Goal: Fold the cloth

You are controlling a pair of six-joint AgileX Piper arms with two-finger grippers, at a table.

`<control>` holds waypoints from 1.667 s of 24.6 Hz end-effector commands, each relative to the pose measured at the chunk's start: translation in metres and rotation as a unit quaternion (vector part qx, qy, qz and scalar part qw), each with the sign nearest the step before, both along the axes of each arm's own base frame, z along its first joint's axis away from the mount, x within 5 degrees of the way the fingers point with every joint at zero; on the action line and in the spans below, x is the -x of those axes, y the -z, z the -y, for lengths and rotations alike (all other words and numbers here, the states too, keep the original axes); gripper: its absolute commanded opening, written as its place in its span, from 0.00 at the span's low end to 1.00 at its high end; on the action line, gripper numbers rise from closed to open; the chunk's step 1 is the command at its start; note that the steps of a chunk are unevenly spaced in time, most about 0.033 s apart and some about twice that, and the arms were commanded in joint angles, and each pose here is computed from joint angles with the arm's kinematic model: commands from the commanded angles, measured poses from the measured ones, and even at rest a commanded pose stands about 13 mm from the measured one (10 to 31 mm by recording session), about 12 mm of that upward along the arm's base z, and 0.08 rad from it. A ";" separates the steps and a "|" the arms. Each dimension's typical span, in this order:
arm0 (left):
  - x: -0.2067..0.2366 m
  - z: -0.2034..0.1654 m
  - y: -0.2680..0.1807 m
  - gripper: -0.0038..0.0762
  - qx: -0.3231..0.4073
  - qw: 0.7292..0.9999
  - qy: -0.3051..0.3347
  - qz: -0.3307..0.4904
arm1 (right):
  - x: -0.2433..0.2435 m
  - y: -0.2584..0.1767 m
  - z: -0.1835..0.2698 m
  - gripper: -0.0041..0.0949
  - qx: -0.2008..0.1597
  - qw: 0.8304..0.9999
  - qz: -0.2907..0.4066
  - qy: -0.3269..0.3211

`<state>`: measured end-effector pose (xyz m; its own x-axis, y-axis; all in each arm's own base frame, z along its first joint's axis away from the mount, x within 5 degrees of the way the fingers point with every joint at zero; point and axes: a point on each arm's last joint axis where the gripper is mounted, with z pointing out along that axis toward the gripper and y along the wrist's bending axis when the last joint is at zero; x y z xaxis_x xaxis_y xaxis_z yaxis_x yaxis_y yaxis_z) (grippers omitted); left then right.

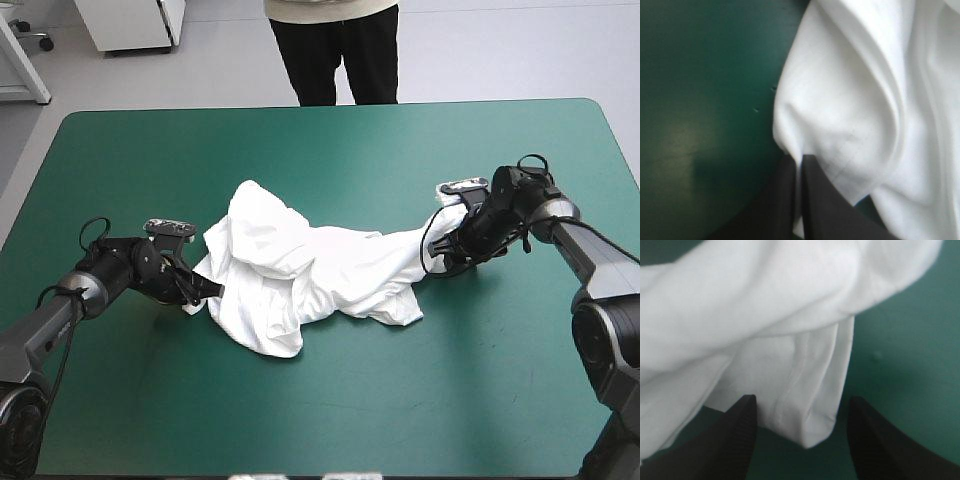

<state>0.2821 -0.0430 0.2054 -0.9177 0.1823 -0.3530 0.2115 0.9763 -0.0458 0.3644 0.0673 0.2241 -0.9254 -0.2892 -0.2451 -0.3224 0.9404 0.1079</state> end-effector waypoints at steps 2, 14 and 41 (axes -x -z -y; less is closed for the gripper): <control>-0.001 0.004 -0.003 0.04 0.010 1.000 -0.001 0.004 | -0.001 0.002 0.002 0.44 -0.001 1.000 -0.025 -0.005; 0.012 0.002 -0.041 0.04 0.002 0.999 0.015 0.040 | 0.021 -0.041 0.002 0.03 -0.010 0.999 -0.002 -0.041; 0.205 -0.028 -0.458 0.04 0.026 0.734 0.021 0.678 | 0.299 -0.433 0.040 0.03 -0.052 0.720 0.690 -0.056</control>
